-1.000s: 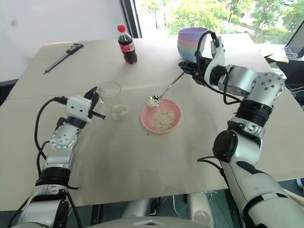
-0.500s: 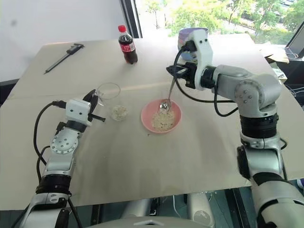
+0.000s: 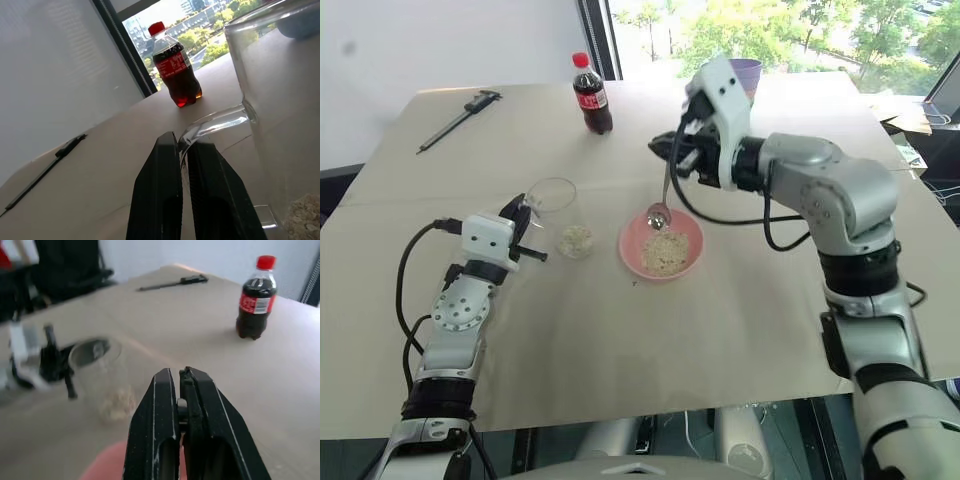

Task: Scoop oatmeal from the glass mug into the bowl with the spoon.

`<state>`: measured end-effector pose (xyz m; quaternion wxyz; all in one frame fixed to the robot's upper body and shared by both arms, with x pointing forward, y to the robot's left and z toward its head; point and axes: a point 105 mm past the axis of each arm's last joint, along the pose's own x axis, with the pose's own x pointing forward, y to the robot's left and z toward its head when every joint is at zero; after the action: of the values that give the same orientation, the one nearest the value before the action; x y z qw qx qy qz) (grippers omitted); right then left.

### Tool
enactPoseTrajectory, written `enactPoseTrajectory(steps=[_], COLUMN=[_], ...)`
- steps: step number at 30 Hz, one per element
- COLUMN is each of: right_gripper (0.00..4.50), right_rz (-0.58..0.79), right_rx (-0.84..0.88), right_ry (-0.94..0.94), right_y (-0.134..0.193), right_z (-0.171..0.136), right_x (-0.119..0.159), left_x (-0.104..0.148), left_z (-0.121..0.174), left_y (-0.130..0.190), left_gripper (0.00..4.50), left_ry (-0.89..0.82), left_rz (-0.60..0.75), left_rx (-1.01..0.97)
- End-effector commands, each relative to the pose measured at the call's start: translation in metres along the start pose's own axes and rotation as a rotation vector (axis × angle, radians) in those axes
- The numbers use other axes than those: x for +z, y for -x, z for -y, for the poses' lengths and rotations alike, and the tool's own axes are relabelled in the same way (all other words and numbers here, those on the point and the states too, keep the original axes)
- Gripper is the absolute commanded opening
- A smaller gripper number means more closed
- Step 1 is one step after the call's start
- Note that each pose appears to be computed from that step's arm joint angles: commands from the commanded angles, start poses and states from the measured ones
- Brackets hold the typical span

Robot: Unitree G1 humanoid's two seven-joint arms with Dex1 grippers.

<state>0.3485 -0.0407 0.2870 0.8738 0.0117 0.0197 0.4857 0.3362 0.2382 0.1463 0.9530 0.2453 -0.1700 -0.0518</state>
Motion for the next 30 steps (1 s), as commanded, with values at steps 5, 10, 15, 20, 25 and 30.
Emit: enactPoseTrajectory(steps=[5, 10, 15, 20, 25, 30], right_gripper=[0.00, 0.00, 0.00, 0.00, 0.00, 2.69], right_rz=[0.249, 0.191, 0.118, 0.074, 0.058, 0.125], right_rx=[0.093, 0.118, 0.075, 0.086, 0.132, 0.147], right_ry=[-0.347, -0.395, -0.378, -0.297, -0.275, -0.272], right_y=[-0.022, -0.046, -0.070, -0.089, -0.104, -0.106], right_z=[-0.023, -0.036, -0.035, -0.046, -0.060, -0.063], right_x=[0.070, 0.053, 0.025, 0.005, -0.004, 0.008], left_x=[0.007, 0.010, 0.010, 0.010, 0.010, 0.005], left_z=[0.004, 0.007, 0.007, 0.009, 0.011, 0.011], left_y=[0.000, -0.001, 0.003, 0.007, 0.008, 0.010], left_gripper=[0.06, 0.06, 0.06, 0.06, 0.06, 0.00], left_ry=[0.014, 0.020, 0.027, 0.034, 0.043, 0.052], left_rz=[0.017, 0.022, 0.020, 0.015, 0.011, -0.004], left_rx=[0.009, 0.012, 0.030, 0.041, 0.048, 0.058])
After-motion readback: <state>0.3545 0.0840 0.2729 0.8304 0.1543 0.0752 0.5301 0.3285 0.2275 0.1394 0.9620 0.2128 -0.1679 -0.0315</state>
